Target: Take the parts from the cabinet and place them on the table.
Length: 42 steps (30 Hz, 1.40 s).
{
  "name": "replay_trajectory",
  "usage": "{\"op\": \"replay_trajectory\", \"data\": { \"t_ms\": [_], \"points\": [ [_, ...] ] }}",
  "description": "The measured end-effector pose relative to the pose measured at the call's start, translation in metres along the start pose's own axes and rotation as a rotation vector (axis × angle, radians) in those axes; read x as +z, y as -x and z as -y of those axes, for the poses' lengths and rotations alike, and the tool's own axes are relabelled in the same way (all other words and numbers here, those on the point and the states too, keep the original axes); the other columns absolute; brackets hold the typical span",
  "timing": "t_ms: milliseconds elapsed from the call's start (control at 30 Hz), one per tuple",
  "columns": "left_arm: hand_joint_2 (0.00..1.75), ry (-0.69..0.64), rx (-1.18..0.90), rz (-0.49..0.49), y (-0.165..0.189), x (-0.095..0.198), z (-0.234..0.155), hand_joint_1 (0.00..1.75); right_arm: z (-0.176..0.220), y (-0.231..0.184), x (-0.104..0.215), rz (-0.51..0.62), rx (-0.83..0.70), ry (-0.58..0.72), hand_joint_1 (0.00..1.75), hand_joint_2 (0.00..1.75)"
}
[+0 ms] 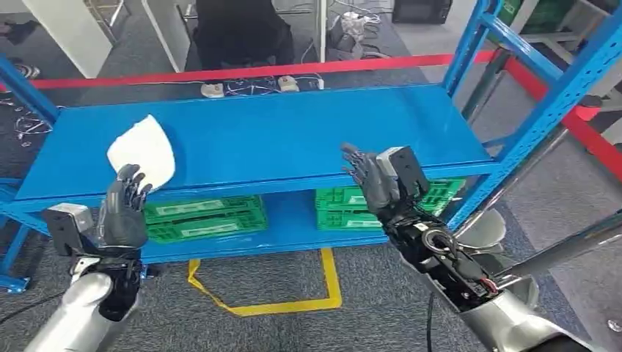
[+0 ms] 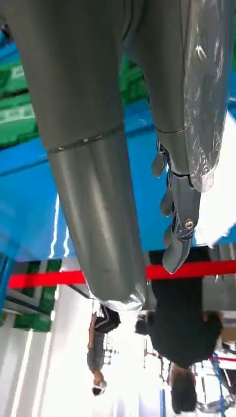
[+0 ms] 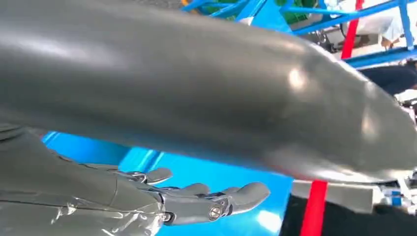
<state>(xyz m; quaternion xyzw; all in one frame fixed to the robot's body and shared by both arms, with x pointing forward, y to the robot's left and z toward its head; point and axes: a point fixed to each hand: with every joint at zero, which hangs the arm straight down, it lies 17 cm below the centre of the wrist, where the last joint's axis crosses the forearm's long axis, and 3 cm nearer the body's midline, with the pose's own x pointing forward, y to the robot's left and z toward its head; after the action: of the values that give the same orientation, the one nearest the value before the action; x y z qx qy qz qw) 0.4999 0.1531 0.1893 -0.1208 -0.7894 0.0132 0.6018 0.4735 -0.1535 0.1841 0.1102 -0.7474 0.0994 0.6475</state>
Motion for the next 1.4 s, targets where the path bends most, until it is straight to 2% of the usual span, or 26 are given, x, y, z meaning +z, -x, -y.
{"op": "replay_trajectory", "data": {
  "t_ms": [1400],
  "points": [
    [0.0, 0.003, 0.001, 0.004, -0.0011, -0.0002, 0.0007, 0.0, -0.0077, 0.0032, 0.0003, -0.011, -0.004, -0.019, 0.0, 0.0]
  ]
}}
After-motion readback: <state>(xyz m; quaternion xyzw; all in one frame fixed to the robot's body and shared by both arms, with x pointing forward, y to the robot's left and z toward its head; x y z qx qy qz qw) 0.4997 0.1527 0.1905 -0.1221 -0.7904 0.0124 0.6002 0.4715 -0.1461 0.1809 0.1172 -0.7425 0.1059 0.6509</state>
